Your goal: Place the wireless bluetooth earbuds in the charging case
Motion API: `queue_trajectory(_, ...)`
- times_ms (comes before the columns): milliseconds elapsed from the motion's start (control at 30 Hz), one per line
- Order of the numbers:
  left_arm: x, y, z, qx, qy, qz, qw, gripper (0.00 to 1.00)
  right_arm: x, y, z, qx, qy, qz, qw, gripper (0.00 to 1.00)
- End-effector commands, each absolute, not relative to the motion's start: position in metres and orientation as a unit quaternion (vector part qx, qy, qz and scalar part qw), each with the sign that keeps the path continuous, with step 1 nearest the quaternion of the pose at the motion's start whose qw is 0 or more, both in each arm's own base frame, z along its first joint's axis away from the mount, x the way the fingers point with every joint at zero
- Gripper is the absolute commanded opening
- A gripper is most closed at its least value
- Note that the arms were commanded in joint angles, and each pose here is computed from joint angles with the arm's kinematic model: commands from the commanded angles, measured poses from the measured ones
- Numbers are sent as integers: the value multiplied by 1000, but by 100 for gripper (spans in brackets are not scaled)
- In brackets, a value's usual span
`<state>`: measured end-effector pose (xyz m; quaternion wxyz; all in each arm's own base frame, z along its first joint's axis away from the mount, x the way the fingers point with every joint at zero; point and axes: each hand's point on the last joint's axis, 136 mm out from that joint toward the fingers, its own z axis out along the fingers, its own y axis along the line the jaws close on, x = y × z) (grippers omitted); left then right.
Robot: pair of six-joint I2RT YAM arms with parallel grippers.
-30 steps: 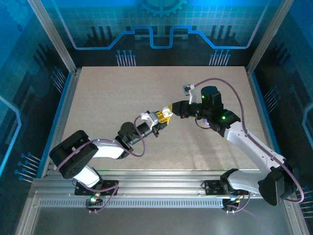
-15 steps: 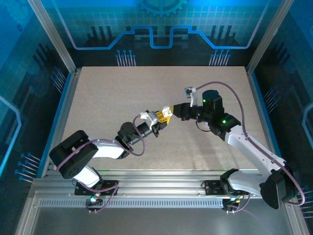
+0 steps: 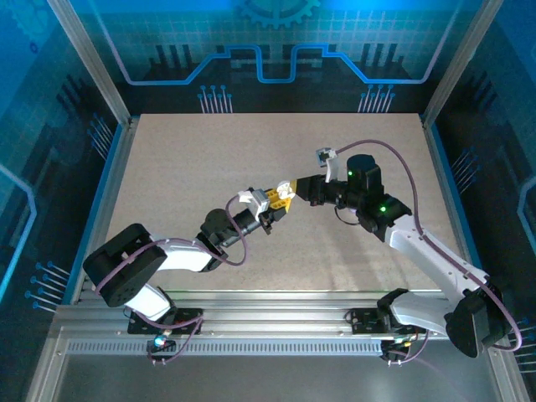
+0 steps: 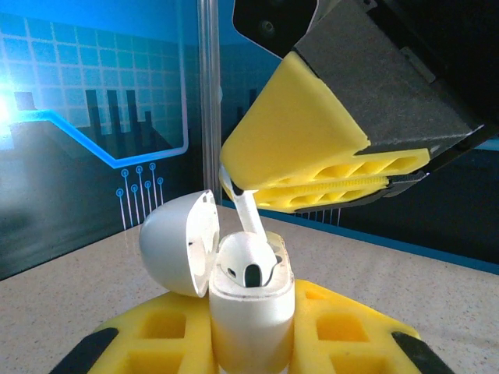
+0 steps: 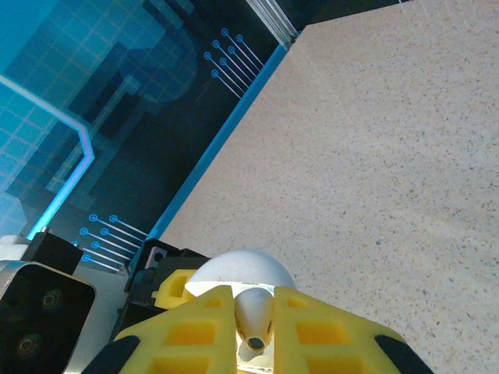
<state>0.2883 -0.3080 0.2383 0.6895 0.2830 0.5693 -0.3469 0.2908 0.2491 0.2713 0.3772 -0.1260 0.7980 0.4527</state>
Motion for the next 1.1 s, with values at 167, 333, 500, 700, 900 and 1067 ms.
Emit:
queue_trajectory(167,285,-307,275,267,529,-364,719,11,285,252,259,-138,797,459,368,15)
queue_trajectory(333,284,-307,278,267,526,-364,721,11,282,255,255,-149,797,462,360,15)
queue_trajectory(500,284,-307,280,267,524,-363,723,11,274,259,257,-174,786,474,357,15)
queue_trajectory(700,283,-307,281,269,522,-365,723,11,273,258,248,-181,795,463,347,16)
queue_trajectory(900,282,-306,282,270,520,-365,724,11,279,254,252,-170,801,455,352,20)
queue_trajectory(1067,282,-307,282,271,519,-366,723,11,280,253,254,-166,802,452,353,26)
